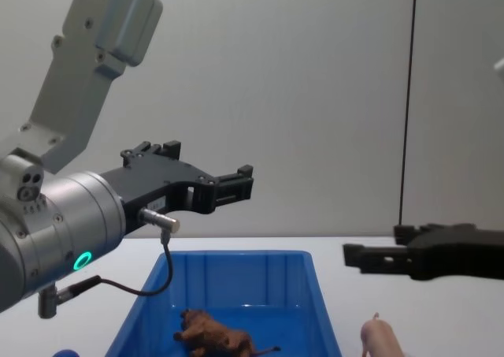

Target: Pick up the two dolls from the table and place them into the box.

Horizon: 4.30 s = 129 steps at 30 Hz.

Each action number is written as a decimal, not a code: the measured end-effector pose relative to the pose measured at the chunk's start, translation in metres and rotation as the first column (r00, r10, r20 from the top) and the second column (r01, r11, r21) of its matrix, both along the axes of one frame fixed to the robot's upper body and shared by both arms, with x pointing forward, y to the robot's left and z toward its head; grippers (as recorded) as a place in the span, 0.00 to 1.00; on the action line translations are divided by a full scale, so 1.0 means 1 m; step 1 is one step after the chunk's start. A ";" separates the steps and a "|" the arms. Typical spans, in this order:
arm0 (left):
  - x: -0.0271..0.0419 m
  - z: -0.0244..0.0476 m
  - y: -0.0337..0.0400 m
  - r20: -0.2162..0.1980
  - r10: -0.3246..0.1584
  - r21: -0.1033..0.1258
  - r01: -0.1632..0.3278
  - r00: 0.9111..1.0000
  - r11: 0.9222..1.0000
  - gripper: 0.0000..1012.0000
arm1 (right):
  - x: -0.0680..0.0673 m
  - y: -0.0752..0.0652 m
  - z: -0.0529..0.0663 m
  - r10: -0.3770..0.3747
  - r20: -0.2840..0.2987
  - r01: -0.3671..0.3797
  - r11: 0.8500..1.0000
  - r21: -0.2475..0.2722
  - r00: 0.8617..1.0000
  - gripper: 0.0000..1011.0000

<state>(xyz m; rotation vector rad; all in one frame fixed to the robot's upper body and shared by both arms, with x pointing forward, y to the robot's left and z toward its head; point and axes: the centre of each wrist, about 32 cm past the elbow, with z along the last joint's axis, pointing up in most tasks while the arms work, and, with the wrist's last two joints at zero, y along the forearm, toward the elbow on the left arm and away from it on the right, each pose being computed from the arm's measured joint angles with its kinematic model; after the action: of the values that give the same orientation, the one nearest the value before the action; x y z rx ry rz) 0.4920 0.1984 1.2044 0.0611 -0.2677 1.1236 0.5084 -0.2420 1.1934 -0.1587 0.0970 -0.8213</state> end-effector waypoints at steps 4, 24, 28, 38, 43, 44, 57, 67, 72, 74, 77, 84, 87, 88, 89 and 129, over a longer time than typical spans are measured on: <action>0.0000 0.0000 0.0000 0.000 0.000 0.000 0.000 1.000 1.000 0.99 | -0.007 -0.006 -0.003 -0.015 -0.012 0.015 1.000 -0.013 1.000 0.99; 0.0000 0.0000 0.0000 0.000 0.000 0.000 0.000 1.000 1.000 0.99 | -0.024 -0.010 -0.026 -0.040 -0.112 0.030 0.996 -0.086 0.993 0.99; 0.0000 0.0000 0.0000 0.000 0.000 0.000 0.000 1.000 1.000 0.99 | -0.026 -0.008 -0.030 -0.043 -0.130 0.031 0.995 -0.096 0.991 0.99; 0.0000 0.0000 0.0000 0.000 0.000 0.000 0.000 1.000 1.000 0.99 | -0.025 -0.001 -0.040 -0.056 -0.171 0.037 0.993 -0.112 0.984 0.99; 0.0000 0.0000 0.0000 0.000 0.000 0.000 0.000 1.000 1.000 0.99 | -0.023 0.003 -0.043 -0.063 -0.185 0.042 0.992 -0.116 0.981 0.99; 0.0000 0.0000 0.0000 0.000 0.000 0.000 0.000 1.000 1.000 0.99 | -0.023 0.004 -0.043 -0.064 -0.186 0.042 0.992 -0.117 0.980 0.99; 0.0000 0.0000 0.0000 0.000 0.000 0.000 0.000 1.000 1.000 0.99 | -0.017 0.012 -0.050 -0.088 -0.196 0.064 0.990 -0.127 0.977 0.67; 0.0000 0.0000 0.0000 0.000 0.000 0.000 0.000 1.000 1.000 0.99 | -0.015 0.013 -0.052 -0.114 -0.172 0.090 0.986 -0.139 0.978 0.37; 0.0000 0.0000 0.0000 0.000 0.000 0.000 0.000 1.000 1.000 0.99 | -0.014 0.012 -0.052 -0.132 -0.148 0.111 0.983 -0.143 0.980 0.36; 0.0000 0.0000 0.0000 0.000 0.000 0.000 0.000 1.000 1.000 0.99 | -0.014 0.012 -0.051 -0.140 -0.139 0.121 0.982 -0.143 0.980 0.36; 0.0000 0.0000 0.0000 0.000 0.000 0.000 0.000 1.000 1.000 0.99 | -0.013 0.011 -0.048 -0.156 -0.115 0.139 0.981 -0.137 0.981 0.36; 0.0000 0.0000 0.0000 0.000 0.000 0.000 0.000 1.000 1.000 0.99 | -0.010 0.009 -0.029 -0.168 -0.046 0.163 0.982 -0.092 0.985 0.36; 0.0000 0.0000 0.0000 0.000 0.000 0.000 0.000 1.000 1.000 0.99 | -0.008 0.009 -0.023 -0.161 -0.029 0.159 0.984 -0.076 0.987 0.36; 0.0000 0.0000 0.0000 0.000 0.000 0.000 0.000 1.000 1.000 0.99 | -0.007 0.010 -0.019 -0.153 -0.018 0.152 0.986 -0.066 0.988 0.36; 0.0000 0.0000 0.0000 0.000 0.000 0.000 0.000 1.000 1.000 0.99 | -0.007 0.010 -0.017 -0.148 -0.012 0.147 0.987 -0.061 0.989 0.36; 0.0000 0.0000 0.0000 0.000 0.000 0.000 0.000 1.000 1.000 0.99 | 0.033 0.049 0.014 0.118 -0.022 -0.118 0.993 -0.002 0.993 0.98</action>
<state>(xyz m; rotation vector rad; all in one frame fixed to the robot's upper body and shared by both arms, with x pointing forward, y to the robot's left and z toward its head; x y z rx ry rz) 0.4920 0.1984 1.2044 0.0611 -0.2676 1.1237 0.5416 -0.1934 1.2069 -0.1752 0.1060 -0.7022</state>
